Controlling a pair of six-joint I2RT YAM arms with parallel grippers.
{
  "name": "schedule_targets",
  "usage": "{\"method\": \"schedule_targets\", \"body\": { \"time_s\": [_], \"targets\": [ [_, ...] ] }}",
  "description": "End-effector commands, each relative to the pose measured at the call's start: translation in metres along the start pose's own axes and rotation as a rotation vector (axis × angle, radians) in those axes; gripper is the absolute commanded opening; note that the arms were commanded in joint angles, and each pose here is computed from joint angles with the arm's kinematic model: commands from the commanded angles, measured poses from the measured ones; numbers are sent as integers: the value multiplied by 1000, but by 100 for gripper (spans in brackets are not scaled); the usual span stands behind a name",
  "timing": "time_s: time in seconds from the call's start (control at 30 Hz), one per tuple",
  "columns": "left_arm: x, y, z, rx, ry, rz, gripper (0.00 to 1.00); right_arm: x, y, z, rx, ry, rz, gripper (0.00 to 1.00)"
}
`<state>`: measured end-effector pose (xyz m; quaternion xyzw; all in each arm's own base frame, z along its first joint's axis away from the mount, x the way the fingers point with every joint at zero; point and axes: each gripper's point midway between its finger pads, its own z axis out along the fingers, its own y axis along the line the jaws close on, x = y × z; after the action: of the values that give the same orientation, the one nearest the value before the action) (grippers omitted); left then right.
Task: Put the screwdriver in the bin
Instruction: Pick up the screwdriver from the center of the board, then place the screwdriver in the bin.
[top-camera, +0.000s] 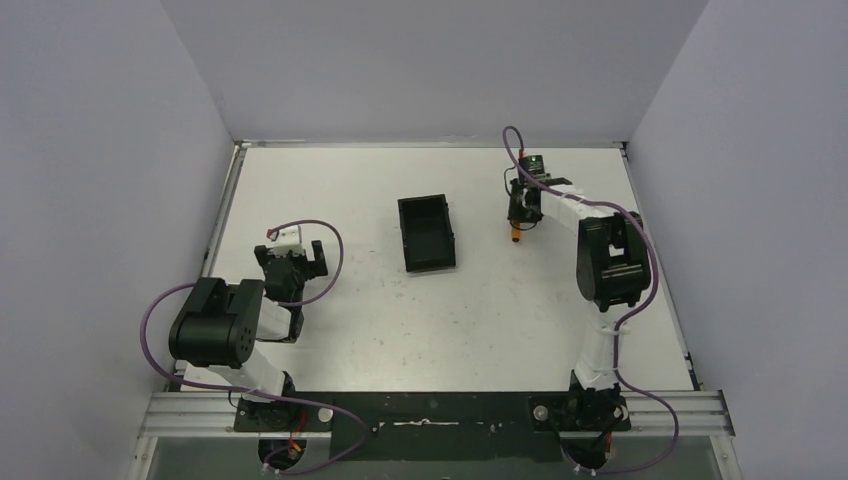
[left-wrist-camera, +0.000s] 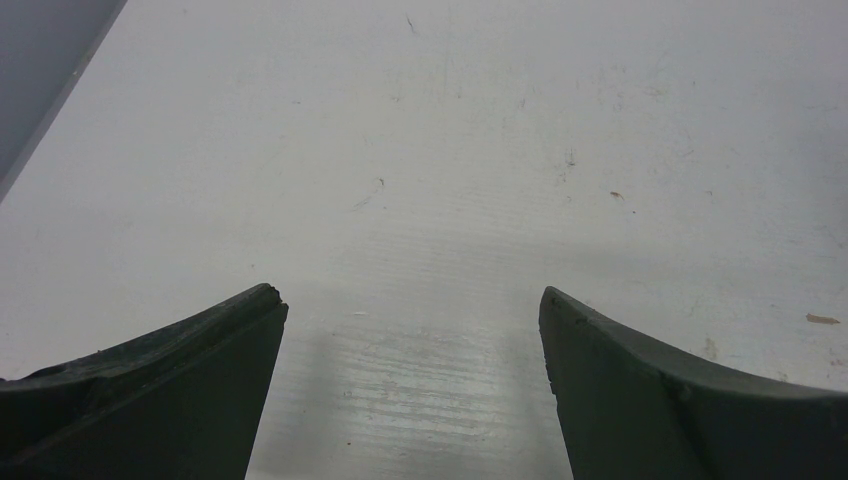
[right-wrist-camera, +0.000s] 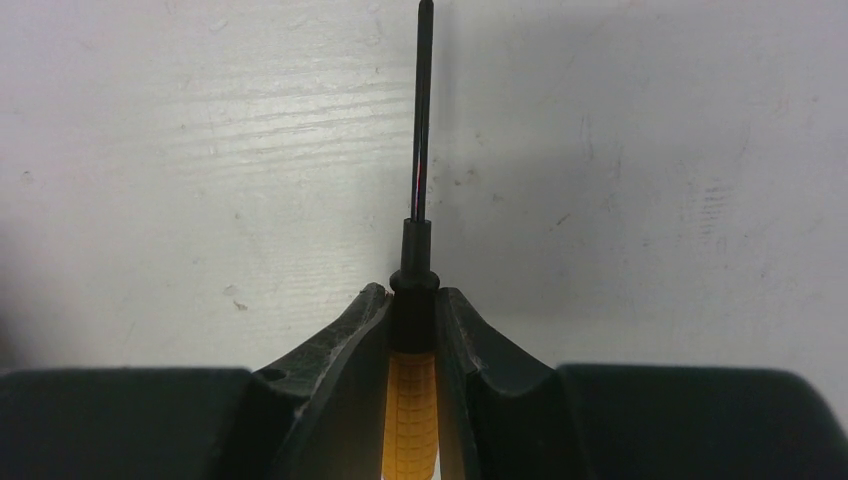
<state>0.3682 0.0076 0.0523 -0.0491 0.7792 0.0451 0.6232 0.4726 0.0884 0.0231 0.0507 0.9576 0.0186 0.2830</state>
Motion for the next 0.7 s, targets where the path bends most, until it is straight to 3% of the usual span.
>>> {"method": "schedule_targets", "body": {
  "time_s": [0.0,0.67],
  "targets": [
    [-23,-5,7,16,-75,-8,97,-60,7,-65,-19,-173,-11,0],
    [-23,-5,7,16,-76,-8,97,-162,11,-220,-19,-410,-65,0]
  ]
}}
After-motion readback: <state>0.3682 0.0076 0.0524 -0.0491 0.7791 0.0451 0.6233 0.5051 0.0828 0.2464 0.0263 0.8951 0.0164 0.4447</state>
